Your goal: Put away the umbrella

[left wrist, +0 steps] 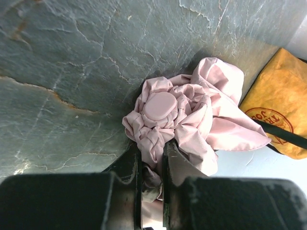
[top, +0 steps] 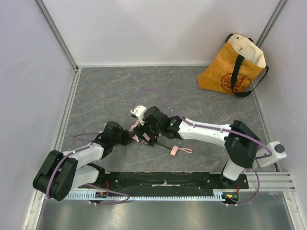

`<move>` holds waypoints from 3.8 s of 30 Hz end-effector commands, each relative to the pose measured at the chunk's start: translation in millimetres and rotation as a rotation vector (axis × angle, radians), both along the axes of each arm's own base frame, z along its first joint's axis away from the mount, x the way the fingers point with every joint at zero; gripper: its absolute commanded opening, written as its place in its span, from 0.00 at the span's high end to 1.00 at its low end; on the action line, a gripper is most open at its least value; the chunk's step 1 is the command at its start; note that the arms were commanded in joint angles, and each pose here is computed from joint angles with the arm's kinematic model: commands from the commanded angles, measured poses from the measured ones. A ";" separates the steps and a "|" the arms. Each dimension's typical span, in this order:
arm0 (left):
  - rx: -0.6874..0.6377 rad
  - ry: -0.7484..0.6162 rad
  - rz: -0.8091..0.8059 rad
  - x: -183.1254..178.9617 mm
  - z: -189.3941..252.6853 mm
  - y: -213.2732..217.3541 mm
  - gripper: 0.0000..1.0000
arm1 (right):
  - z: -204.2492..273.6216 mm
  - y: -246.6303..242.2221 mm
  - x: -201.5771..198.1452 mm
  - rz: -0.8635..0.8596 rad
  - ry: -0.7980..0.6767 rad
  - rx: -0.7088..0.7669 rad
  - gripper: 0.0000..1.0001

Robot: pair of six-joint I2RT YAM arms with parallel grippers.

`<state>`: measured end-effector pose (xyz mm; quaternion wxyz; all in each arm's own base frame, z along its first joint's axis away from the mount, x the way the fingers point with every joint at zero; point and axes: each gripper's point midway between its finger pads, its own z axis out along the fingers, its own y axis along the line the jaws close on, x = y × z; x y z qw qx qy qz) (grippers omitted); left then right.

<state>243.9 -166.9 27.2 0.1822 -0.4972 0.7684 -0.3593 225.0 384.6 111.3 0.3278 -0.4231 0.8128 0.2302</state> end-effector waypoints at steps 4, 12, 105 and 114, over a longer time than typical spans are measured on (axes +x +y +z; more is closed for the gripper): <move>0.158 0.330 -0.019 -52.9 -48.8 23.4 0.98 | -31.7 16.9 8.7 0.036 -0.346 -0.140 0.10; 0.162 0.393 -0.037 -56.4 -45.8 19.7 0.98 | -83.7 19.2 -0.3 0.067 -0.450 -0.329 0.26; 0.066 0.045 0.018 -35.4 -9.4 16.0 0.08 | -156.5 13.7 23.2 -0.320 1.121 0.378 1.00; 0.180 -0.038 0.118 -17.3 -37.2 33.7 0.26 | -149.0 16.4 16.9 -0.286 1.154 0.393 1.00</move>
